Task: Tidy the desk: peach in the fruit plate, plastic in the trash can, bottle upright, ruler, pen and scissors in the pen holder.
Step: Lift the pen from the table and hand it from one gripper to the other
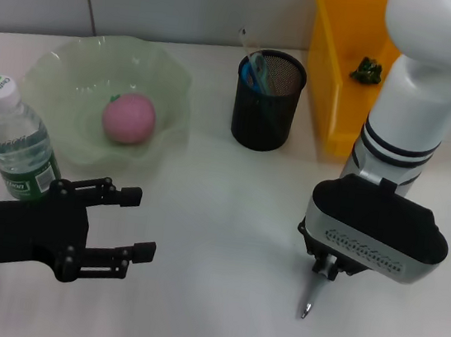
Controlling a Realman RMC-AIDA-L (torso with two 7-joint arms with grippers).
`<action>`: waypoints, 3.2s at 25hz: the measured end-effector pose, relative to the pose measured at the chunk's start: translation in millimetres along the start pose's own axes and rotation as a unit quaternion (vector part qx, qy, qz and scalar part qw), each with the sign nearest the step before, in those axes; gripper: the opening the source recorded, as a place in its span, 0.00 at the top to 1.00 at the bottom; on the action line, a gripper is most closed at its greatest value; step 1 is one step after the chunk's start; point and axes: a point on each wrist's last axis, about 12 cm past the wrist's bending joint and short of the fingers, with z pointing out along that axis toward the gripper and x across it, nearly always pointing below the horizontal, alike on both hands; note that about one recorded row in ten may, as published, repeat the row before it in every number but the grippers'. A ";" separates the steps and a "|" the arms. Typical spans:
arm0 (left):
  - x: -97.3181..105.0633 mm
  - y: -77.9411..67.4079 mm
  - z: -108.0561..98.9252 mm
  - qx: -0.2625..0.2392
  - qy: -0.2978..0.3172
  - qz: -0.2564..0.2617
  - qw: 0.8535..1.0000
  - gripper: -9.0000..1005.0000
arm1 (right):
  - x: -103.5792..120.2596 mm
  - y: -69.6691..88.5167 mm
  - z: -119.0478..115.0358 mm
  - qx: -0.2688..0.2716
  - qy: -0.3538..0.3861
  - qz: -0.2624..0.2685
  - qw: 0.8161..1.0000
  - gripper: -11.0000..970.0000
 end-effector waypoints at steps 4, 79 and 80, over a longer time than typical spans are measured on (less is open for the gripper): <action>-1.1 0.0 -0.6 0.001 -0.002 0.002 1.000 0.22 | -1.1 -2.9 -9.1 0.033 0.007 0.008 0.999 0.86; -25.2 -23.3 42.2 0.094 -0.248 -0.020 0.964 0.24 | -1.8 121.6 -36.5 0.345 -0.553 0.378 0.658 0.87; -25.5 -23.2 42.5 0.093 -0.249 -0.016 0.964 0.25 | -2.0 118.8 -36.9 0.342 -0.555 0.375 0.659 0.87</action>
